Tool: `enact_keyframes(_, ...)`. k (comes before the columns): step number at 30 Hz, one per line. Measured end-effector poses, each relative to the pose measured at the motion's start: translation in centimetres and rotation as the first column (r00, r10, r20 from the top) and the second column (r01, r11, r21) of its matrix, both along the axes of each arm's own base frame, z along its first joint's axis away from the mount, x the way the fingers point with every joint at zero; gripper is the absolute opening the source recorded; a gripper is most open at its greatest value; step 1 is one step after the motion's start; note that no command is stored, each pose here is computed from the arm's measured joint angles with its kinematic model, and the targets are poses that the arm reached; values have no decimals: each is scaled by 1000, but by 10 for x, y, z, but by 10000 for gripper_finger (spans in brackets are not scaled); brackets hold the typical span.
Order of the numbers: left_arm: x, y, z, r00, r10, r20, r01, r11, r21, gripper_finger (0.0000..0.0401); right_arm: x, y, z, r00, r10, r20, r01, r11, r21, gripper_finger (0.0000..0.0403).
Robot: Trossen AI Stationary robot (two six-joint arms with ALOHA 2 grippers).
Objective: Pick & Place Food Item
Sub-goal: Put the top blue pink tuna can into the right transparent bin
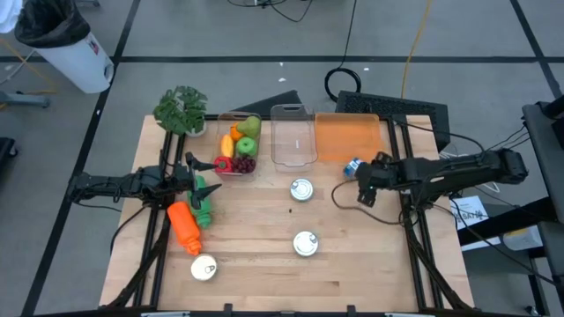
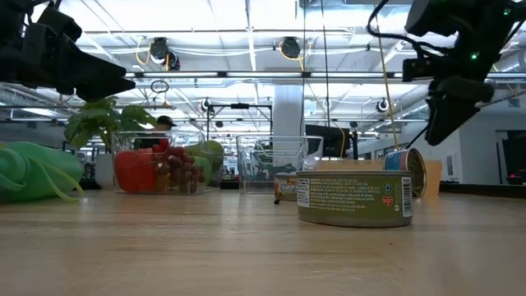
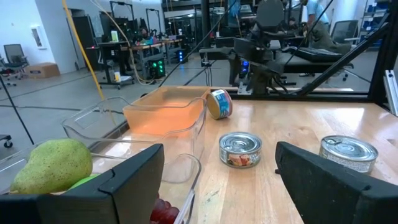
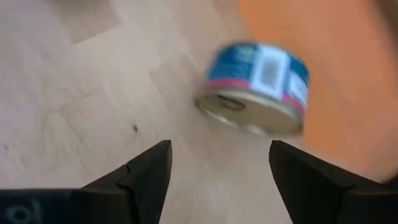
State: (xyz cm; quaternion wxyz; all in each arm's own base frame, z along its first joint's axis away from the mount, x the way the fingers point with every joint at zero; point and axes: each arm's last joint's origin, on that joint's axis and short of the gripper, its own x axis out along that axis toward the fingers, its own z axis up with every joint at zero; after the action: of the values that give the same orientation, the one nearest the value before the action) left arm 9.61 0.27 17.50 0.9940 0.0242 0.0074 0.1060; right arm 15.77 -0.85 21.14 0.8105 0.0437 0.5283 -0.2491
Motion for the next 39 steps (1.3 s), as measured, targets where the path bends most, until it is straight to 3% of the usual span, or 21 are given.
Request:
enact_keyframes(5,0,0,0,1000,0,0,0,1000,0,324,16,-2,-5,982,178,-61,-184,977,-108,260)
enact_keyframes(12,0,0,0,1000,0,1,0,1000,0,324,26,-11,-22,943,202,-266,-266,935,-233,285)
enact_keyframes(15,0,0,0,1000,0,1,0,1000,0,324,29,-13,-26,937,201,-285,-266,940,-212,290)
enact_keyframes(22,0,0,0,1000,0,1,0,1000,-1,324,31,-10,-27,954,192,-231,-233,958,-168,278)
enact_keyframes(36,0,0,0,1000,0,0,0,1000,0,324,49,9,-21,945,327,-23,-328,941,-78,283)
enact_keyframes(39,0,0,0,1000,0,1,0,1000,-3,324,55,10,-12,959,279,51,-276,959,-63,283)
